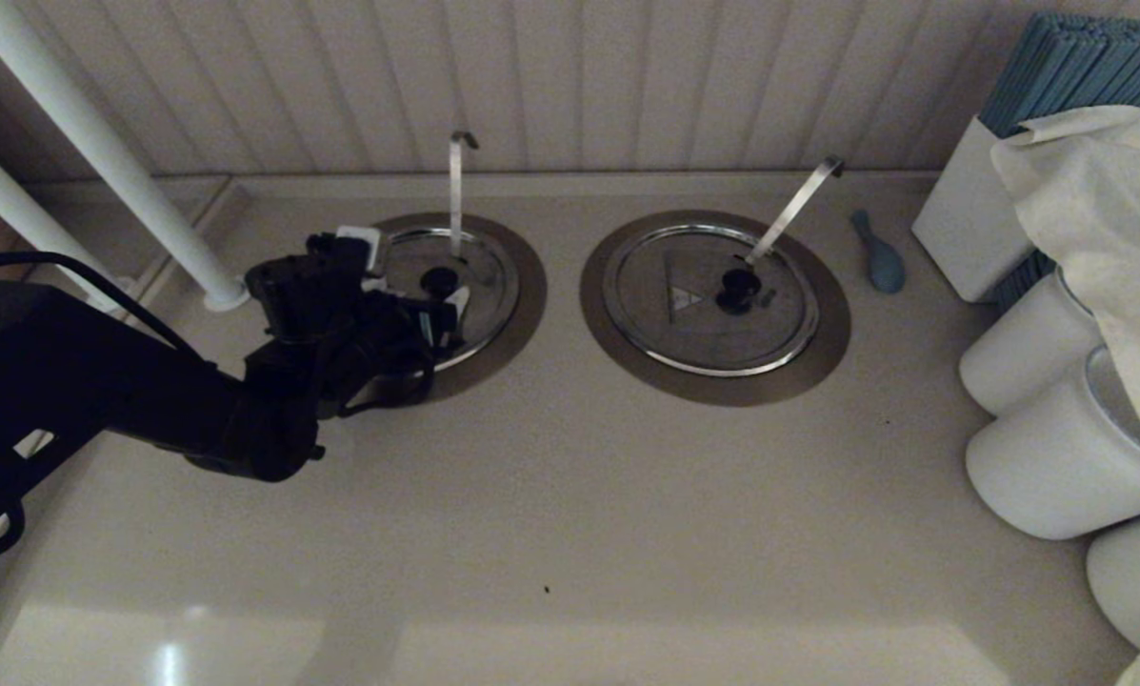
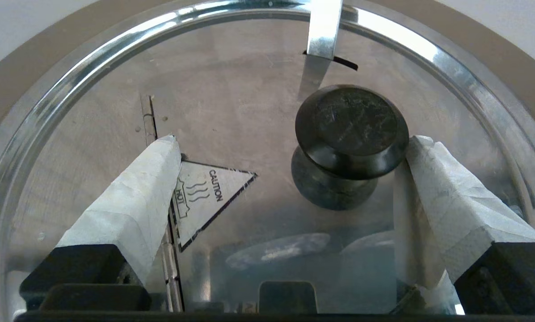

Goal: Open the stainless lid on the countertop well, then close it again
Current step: Open the lid

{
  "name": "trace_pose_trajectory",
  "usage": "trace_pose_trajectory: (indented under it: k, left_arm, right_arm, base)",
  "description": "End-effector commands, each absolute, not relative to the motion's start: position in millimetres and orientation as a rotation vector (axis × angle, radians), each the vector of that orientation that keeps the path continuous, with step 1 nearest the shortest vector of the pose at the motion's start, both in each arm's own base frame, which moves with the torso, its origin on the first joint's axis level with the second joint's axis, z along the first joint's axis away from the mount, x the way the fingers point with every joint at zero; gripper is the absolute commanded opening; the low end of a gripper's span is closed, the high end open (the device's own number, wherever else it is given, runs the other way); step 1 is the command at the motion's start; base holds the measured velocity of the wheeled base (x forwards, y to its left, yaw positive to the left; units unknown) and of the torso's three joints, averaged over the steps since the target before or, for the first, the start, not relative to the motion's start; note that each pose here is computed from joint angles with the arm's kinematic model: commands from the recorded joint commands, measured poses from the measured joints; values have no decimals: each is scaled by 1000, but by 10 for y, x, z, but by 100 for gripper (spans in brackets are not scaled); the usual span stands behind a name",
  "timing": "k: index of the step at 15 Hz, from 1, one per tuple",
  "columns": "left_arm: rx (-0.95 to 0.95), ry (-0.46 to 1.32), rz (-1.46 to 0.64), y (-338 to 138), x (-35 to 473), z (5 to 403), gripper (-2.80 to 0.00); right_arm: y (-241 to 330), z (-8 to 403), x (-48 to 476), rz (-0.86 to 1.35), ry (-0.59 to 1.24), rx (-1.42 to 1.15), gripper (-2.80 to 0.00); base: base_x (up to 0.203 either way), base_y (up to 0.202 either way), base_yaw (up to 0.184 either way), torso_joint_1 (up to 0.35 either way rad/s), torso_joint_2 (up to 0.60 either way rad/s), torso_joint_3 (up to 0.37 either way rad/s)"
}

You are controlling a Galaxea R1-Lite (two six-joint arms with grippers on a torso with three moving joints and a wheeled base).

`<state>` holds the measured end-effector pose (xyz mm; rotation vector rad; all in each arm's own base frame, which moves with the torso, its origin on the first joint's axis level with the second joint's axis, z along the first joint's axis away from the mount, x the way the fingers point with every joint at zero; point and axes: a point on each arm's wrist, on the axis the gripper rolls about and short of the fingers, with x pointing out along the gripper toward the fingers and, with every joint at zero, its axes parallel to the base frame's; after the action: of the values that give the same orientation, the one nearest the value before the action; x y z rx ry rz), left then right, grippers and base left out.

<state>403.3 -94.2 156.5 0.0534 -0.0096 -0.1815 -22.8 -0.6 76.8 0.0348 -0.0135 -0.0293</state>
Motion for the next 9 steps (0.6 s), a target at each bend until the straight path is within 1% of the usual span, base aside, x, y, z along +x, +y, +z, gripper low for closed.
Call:
trace_pose_trajectory:
  k: [1, 2, 4, 9]
  left_arm:
    - [48, -47, -177, -932, 4004, 1656, 0]
    - [41, -79, -177, -923, 3964, 1731, 0]
    - [11, -125, -178, -914, 3927, 1744, 0]
    - [4, -163, -167, -870, 3868, 1812, 0]
  right_arm:
    - [-6, 769, -227, -29, -13, 35, -280]
    - [-6, 769, -227, -30, -13, 35, -280]
    - [-6, 769, -228, -29, -13, 35, -280]
    - [-6, 769, -228, -29, -14, 35, -280]
  base:
    - [0, 0, 0, 0, 0, 0]
    - [0, 0, 0, 0, 0, 0]
    - [0, 0, 0, 0, 0, 0]
    - [0, 0, 0, 0, 0, 0]
